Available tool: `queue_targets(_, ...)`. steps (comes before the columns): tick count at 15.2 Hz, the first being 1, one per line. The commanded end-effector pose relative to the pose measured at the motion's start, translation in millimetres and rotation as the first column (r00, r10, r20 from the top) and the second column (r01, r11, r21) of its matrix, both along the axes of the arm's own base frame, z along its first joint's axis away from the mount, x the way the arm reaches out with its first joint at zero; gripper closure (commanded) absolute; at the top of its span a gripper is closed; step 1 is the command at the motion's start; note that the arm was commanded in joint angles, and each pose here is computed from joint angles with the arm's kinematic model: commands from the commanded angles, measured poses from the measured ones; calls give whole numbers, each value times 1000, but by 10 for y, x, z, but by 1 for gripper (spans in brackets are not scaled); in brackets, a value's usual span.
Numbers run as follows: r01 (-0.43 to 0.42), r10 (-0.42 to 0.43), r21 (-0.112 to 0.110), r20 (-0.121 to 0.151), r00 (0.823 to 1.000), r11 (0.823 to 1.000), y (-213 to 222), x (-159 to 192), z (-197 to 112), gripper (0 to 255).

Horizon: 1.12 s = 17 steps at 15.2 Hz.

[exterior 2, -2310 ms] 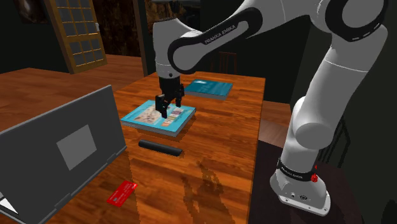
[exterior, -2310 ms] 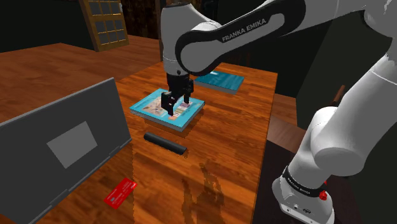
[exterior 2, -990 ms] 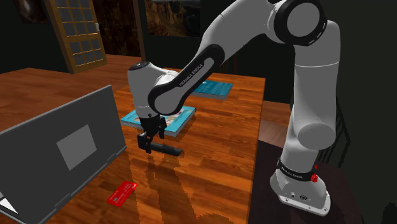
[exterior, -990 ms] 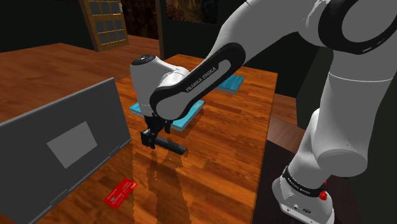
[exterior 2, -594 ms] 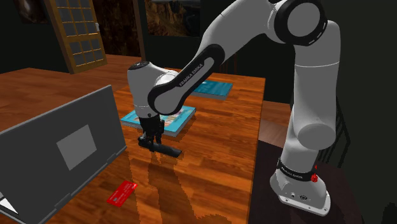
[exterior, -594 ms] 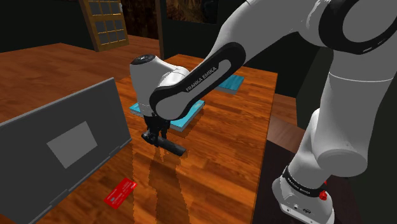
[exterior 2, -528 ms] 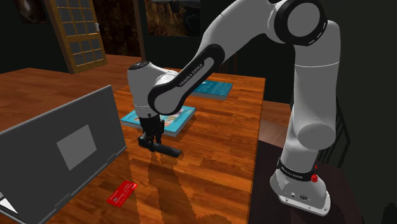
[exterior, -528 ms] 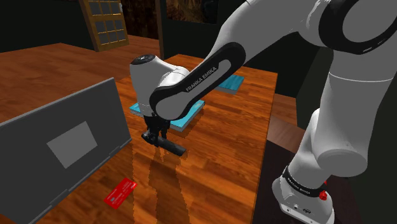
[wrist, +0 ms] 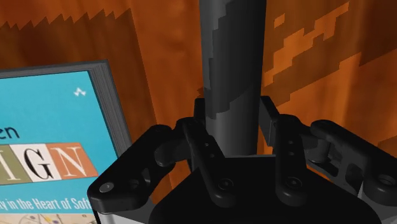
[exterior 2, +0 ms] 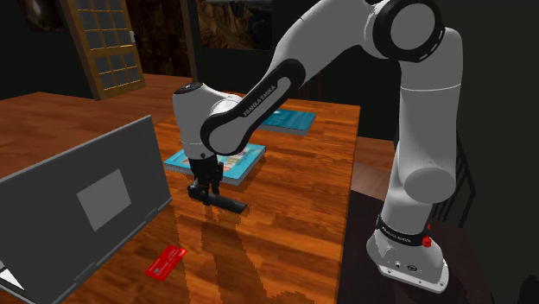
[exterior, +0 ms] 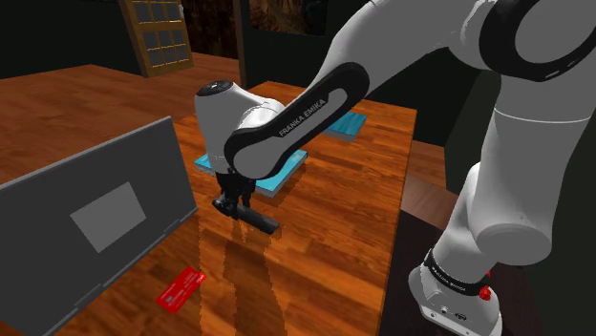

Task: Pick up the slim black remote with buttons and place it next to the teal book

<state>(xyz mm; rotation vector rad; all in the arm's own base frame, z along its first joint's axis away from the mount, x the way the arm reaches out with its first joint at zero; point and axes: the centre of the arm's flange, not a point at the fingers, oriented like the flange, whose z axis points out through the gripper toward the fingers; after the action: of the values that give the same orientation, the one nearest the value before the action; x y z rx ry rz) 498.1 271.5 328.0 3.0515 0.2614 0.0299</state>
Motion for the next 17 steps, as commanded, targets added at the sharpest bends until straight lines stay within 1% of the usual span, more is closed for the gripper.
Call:
queue_targets(1, 1, -1, -1, -2, 1000, 1000, -10, -1, 68, 255)
queue_targets(17, 1, -1, -1, -2, 1000, 1000, -10, -1, 913, 255)
